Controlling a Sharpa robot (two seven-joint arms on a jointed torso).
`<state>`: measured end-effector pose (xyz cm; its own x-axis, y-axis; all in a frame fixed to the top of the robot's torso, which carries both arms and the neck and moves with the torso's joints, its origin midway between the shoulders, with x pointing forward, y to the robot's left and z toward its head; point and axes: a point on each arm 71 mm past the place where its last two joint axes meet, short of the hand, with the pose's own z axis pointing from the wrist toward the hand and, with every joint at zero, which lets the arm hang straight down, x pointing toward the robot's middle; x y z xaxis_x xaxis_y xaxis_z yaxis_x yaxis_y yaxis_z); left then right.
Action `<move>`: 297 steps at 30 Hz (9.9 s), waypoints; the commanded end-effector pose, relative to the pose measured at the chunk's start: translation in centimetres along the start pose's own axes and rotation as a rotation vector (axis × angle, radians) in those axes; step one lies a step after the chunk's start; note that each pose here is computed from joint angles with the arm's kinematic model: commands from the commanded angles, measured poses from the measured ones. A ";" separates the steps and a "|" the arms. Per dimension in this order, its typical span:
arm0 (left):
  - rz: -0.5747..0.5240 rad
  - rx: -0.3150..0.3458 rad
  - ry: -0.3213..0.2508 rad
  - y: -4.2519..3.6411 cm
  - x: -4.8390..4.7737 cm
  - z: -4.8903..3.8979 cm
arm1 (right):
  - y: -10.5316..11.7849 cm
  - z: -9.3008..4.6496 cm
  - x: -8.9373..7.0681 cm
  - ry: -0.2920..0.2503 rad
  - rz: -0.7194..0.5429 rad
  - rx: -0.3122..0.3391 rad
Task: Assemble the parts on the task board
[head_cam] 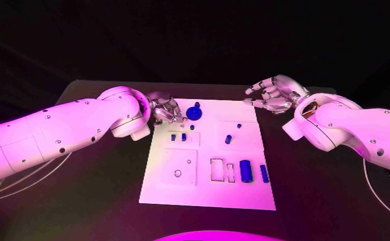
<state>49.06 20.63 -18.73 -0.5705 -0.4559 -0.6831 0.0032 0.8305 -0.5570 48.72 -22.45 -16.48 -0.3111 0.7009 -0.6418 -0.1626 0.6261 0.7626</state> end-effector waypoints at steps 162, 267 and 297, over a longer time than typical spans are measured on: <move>0.409 0.227 -0.067 0.55 1.31 2.89 | -0.1 0.3 0.2 -0.019 0.066 -0.057; 0.262 0.145 -0.112 3.99 -0.90 2.94 | -1.0 0.3 0.7 0.133 -0.207 -0.071; -0.826 0.463 -0.144 3.52 -2.88 -1.38 | -0.9 1.3 4.9 0.147 -0.716 -0.122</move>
<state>49.65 25.48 -18.46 -0.4310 -0.8953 -0.1124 -0.0200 0.1340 -0.9908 48.54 -19.10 -20.39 -0.2413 0.1172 -0.9634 -0.4679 0.8556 0.2213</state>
